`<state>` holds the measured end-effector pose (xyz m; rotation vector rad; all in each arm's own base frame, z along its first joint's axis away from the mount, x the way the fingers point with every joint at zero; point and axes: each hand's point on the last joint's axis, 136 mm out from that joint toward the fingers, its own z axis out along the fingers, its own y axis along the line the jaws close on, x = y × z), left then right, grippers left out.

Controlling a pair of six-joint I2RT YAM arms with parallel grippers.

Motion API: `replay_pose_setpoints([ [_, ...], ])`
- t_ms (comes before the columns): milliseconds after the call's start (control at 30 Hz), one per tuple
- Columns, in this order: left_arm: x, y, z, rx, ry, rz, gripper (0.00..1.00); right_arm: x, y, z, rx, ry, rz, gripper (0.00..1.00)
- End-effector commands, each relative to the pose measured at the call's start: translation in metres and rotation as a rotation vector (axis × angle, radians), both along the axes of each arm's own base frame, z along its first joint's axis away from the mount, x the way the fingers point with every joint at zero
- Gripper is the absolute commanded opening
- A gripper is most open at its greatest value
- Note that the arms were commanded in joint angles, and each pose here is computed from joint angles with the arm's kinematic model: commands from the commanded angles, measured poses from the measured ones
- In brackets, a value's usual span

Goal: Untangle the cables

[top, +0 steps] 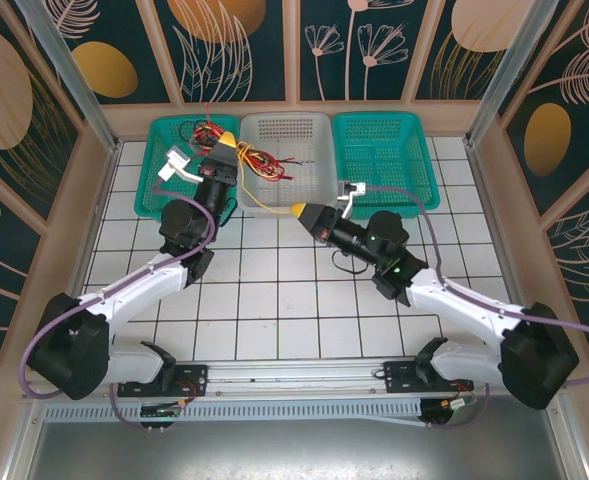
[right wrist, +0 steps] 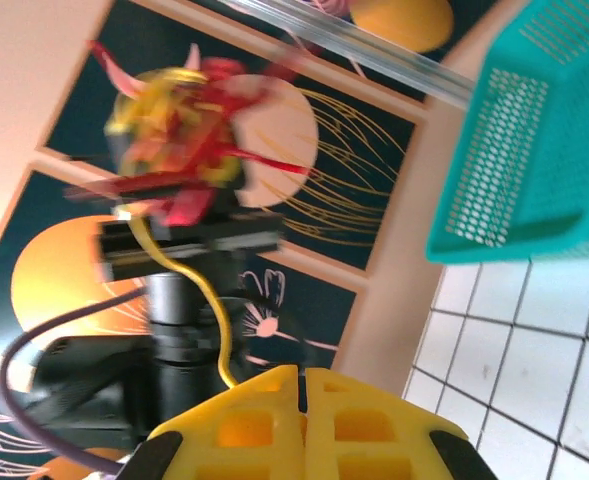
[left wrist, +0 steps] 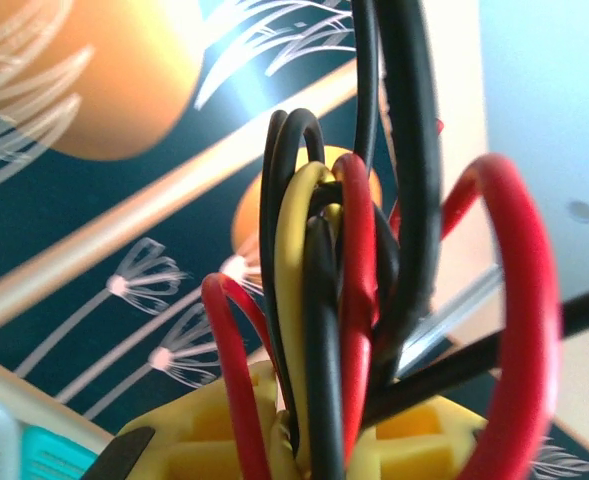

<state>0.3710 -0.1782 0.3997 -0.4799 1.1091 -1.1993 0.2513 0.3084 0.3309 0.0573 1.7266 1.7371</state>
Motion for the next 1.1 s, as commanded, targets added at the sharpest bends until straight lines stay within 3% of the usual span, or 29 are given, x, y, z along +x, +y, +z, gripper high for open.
replay_pose_setpoints([
  [0,0.007,0.006,-0.019,0.111,0.037,0.084,0.00,-0.004,-0.018,0.074,0.032,-0.178,-0.078,0.00],
  [267,-0.021,-0.023,-0.034,0.137,0.029,-0.163,0.00,0.046,-0.082,0.157,-0.119,-0.314,-0.313,0.00],
  [467,-0.059,-0.056,-0.014,0.143,-0.048,-0.450,0.00,0.106,-0.113,0.172,-0.276,-0.306,-0.405,0.00],
  [633,-0.085,-0.065,0.019,0.106,-0.144,-0.588,0.00,0.149,-0.125,0.127,-0.307,-0.183,-0.404,0.00],
  [767,-0.093,-0.063,0.051,0.017,-0.222,-0.644,0.00,0.160,-0.111,0.063,-0.255,-0.059,-0.339,0.00],
  [933,-0.086,-0.053,0.081,-0.088,-0.284,-0.604,0.00,0.133,-0.087,0.007,-0.102,0.025,-0.253,0.00],
  [1067,-0.070,-0.040,0.096,-0.126,-0.305,-0.481,0.00,0.104,-0.067,-0.027,-0.090,0.078,-0.215,0.00],
])
